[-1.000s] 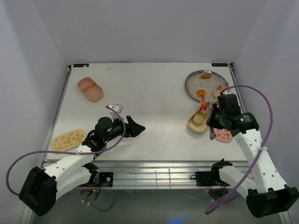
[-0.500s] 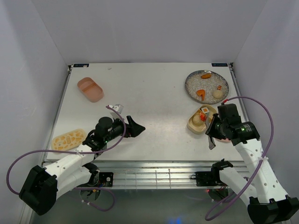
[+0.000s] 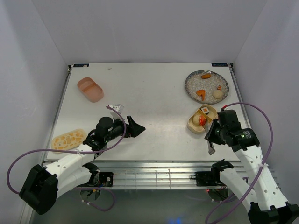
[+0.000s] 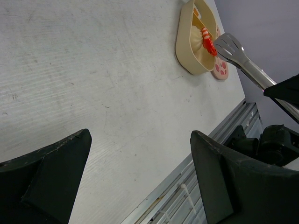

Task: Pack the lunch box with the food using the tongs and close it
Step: Place the fake food in the packing box, then pick up the fake food from the plate.

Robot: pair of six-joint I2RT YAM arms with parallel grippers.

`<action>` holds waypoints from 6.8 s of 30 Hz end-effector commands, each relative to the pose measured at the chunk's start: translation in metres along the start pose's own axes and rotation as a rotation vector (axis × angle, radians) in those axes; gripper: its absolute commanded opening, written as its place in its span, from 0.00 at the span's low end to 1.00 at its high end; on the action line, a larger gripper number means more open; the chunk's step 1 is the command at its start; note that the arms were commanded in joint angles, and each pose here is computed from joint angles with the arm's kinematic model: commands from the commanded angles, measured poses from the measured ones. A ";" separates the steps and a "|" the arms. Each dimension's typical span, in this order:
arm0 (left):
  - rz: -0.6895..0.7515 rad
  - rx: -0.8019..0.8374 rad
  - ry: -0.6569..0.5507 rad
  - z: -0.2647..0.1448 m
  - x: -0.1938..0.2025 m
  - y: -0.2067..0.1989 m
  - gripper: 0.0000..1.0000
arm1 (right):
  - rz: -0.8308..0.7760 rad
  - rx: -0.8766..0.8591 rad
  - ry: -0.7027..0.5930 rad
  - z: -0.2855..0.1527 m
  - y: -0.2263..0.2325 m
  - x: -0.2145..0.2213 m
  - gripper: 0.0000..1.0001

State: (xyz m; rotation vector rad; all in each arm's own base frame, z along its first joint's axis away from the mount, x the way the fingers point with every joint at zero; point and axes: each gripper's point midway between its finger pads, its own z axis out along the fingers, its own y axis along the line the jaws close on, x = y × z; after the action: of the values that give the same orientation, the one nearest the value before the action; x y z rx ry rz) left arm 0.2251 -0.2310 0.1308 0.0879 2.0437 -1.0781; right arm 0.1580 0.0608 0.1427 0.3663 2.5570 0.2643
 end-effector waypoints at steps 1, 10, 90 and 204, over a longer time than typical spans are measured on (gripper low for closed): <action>0.011 0.002 -0.004 0.001 -0.002 -0.002 0.98 | 0.015 -0.037 -0.055 -0.010 0.007 -0.009 0.22; 0.006 -0.004 -0.004 0.002 -0.002 -0.001 0.98 | 0.007 -0.052 -0.077 -0.011 0.010 -0.014 0.38; 0.034 -0.021 -0.096 -0.011 -0.016 -0.001 0.98 | -0.021 0.216 -0.315 0.073 0.026 -0.267 0.34; 0.028 -0.019 -0.073 -0.007 -0.016 -0.003 0.98 | -0.229 0.108 -0.225 0.092 0.023 -0.271 0.31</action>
State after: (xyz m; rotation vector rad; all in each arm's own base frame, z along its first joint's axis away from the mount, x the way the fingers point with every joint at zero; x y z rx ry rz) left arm 0.2313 -0.2207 0.1343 0.0477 2.0120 -1.0137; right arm 0.4485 0.0100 0.1928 0.1062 2.3953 0.0055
